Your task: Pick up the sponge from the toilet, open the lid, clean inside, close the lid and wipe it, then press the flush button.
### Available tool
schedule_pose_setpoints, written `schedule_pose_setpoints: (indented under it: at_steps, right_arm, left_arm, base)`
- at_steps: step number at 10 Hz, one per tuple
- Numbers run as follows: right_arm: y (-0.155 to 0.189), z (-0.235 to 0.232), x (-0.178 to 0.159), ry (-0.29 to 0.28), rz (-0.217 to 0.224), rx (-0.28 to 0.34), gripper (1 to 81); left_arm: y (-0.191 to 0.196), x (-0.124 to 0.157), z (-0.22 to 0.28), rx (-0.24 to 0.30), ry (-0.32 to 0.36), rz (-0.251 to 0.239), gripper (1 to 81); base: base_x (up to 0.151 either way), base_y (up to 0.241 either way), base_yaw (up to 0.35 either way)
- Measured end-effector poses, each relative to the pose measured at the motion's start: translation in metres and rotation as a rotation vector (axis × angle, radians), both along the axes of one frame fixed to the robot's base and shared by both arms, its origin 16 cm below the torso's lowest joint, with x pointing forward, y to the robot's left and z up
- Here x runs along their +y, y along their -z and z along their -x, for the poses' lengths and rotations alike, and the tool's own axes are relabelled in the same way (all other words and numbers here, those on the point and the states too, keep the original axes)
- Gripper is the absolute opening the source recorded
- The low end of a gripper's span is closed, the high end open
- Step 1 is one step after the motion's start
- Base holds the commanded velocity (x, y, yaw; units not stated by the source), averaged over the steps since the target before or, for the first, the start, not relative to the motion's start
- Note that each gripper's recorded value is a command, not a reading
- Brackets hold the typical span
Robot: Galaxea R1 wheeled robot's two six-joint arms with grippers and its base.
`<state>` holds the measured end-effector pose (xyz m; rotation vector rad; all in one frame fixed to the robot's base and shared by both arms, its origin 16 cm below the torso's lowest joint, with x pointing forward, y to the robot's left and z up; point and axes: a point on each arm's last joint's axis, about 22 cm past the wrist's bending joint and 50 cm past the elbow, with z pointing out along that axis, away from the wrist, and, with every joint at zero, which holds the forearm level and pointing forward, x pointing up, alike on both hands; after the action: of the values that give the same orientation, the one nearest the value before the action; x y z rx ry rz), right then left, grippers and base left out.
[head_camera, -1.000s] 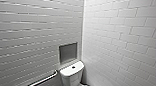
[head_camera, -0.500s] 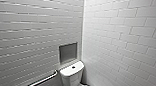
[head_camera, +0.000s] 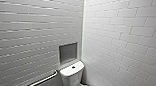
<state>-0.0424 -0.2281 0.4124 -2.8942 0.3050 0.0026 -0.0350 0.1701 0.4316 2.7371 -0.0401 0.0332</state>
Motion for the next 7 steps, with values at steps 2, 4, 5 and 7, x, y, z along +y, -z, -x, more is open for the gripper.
schedule_pose_setpoints:
  at_steps: [2,4,5,7]
  right_arm:
    - [-0.008,0.0,0.02,-0.008,-0.081,0.0,1.0]
    - [-0.025,0.001,0.054,-0.009,-0.198,-0.009,1.0]
    - [-0.036,0.001,0.073,-0.009,-0.254,-0.013,1.0]
    - [-0.049,-0.002,0.082,-0.01,-0.302,-0.025,1.0]
  left_arm:
    - [-0.014,-0.012,0.0,-0.001,0.0,0.067,81.1]
    - [-0.029,-0.01,-0.005,-0.014,-0.003,0.119,81.1]
    - [-0.033,0.004,-0.006,-0.019,-0.006,0.118,81.1]
    - [-0.033,0.02,-0.006,-0.023,-0.009,0.102,81.1]
  base:
    - [0.0,0.0,0.0]
    - [0.0,0.0,0.0]
    - [0.0,0.0,0.0]
    - [0.0,0.0,0.0]
